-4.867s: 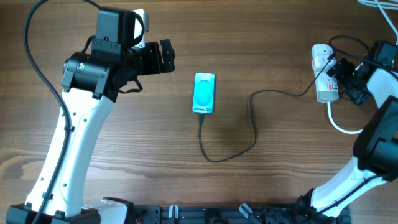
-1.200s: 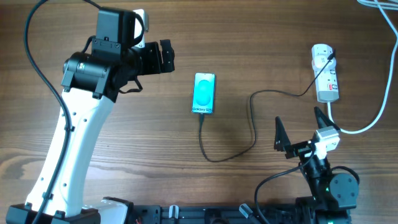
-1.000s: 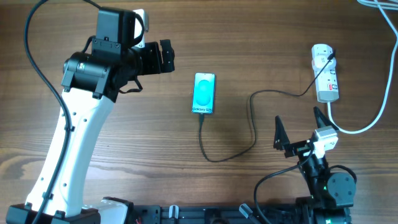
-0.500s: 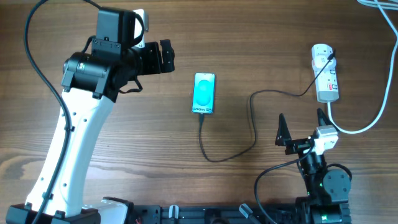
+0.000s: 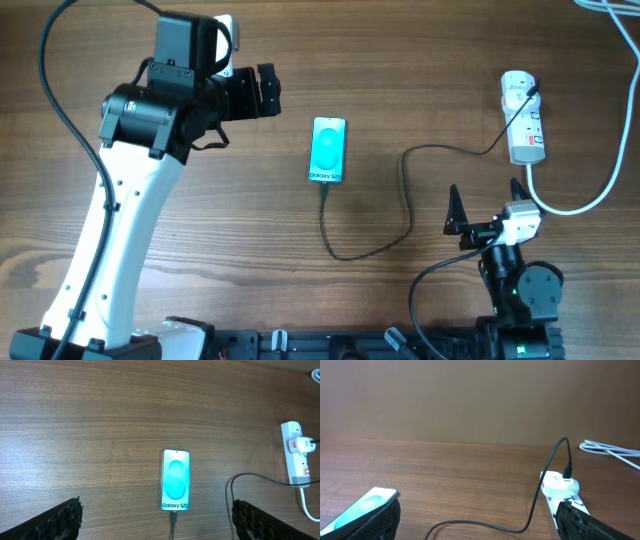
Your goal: Plug charger to phone and switch on socket
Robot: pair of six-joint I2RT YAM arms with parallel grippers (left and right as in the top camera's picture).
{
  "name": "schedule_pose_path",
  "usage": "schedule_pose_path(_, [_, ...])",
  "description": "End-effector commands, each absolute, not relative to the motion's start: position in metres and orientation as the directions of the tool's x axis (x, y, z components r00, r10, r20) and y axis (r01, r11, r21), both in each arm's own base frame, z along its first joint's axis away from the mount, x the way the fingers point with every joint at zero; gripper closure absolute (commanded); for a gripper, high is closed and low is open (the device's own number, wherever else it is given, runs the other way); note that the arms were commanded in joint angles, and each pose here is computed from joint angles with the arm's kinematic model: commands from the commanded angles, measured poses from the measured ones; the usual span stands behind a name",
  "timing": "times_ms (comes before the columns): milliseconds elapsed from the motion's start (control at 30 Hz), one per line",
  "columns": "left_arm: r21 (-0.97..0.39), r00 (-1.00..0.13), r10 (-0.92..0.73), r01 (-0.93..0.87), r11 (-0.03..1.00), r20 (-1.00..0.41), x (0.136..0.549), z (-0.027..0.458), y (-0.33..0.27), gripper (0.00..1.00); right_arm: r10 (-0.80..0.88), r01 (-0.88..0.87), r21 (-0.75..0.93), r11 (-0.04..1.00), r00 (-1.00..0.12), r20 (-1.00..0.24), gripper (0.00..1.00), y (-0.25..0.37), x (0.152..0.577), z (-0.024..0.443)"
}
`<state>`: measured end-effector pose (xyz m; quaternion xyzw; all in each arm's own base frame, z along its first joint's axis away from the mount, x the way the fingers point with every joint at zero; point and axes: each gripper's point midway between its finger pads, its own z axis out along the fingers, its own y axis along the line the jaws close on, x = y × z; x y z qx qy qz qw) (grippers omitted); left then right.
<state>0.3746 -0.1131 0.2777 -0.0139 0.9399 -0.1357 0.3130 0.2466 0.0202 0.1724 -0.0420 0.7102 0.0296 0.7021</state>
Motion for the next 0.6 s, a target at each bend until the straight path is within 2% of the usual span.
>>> schedule_pose_path(0, [-0.251,-0.802,-0.108,0.054,0.966,-0.588,0.3742,0.277,-0.1101,0.0,-0.052,-0.095,-0.052,0.994,0.006,-0.999,0.0,0.019,0.246,0.1749])
schedule_pose_path(567, [-0.251,-0.802,-0.108,0.054,0.966,-0.588,0.3742,0.277,-0.1101,0.0,-0.05,-0.095,-0.05,0.994,0.007,-0.999,0.0,0.0191,0.246,0.1753])
